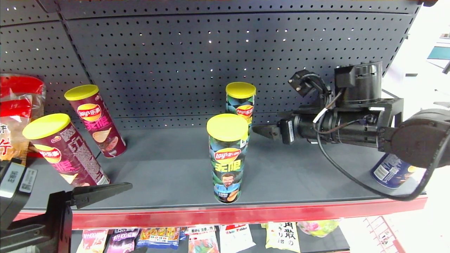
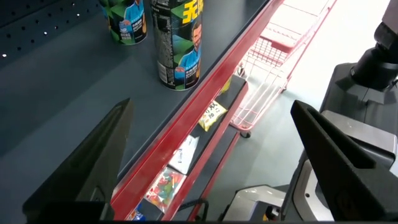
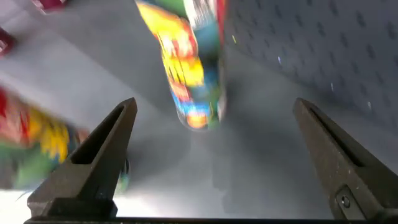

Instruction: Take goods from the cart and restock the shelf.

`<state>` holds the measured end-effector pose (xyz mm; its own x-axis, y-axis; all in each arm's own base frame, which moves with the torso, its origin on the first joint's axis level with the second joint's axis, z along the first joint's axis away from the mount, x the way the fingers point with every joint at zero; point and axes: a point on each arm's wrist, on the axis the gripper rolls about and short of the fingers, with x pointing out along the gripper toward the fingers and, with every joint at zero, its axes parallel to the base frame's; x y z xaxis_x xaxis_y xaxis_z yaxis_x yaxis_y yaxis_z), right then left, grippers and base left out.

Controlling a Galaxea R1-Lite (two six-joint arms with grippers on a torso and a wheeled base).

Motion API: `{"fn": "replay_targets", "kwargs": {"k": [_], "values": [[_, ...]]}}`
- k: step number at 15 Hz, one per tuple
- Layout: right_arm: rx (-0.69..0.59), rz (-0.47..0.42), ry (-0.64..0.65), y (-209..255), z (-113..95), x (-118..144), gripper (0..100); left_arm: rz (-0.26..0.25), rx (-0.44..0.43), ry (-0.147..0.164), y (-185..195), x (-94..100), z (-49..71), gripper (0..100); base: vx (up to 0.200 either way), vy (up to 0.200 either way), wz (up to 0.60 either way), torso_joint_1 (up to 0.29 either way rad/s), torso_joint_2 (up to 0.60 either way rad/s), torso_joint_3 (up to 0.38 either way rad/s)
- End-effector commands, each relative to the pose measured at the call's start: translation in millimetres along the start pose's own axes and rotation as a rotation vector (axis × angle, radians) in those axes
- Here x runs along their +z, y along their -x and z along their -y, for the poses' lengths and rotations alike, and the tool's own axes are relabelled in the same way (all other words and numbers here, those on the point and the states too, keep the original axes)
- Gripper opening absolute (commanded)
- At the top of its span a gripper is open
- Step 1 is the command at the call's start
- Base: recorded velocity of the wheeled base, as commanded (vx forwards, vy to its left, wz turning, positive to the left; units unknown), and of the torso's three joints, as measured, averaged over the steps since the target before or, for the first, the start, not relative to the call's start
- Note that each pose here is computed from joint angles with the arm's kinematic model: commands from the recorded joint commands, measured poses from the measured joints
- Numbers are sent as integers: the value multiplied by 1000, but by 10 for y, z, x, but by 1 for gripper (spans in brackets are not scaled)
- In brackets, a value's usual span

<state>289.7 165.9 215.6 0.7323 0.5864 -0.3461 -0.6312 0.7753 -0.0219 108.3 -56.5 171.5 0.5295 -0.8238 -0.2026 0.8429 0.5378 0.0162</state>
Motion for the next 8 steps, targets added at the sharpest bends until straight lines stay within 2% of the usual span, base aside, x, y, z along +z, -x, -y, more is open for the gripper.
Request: {"fn": "replay_targets", "kwargs": {"k": [1, 5, 7, 8], "values": [[-60, -10, -10, 293, 11, -87, 100, -12, -2, 8, -34, -3, -23, 100, 0, 0, 0, 0, 0, 0], [-100, 1, -45, 1050, -147, -379, 100, -48, 75, 26, -134, 20, -116, 100, 0, 0, 0, 0, 0, 0], [-100, 48, -35, 1611, -268, -679, 100, -84, 108, 67, -225, 1, -187, 100, 0, 0, 0, 0, 0, 0], [-101, 72, -29, 1802, -310, -812, 100, -103, 121, 76, -273, -11, -221, 100, 0, 0, 0, 0, 0, 0]]}}
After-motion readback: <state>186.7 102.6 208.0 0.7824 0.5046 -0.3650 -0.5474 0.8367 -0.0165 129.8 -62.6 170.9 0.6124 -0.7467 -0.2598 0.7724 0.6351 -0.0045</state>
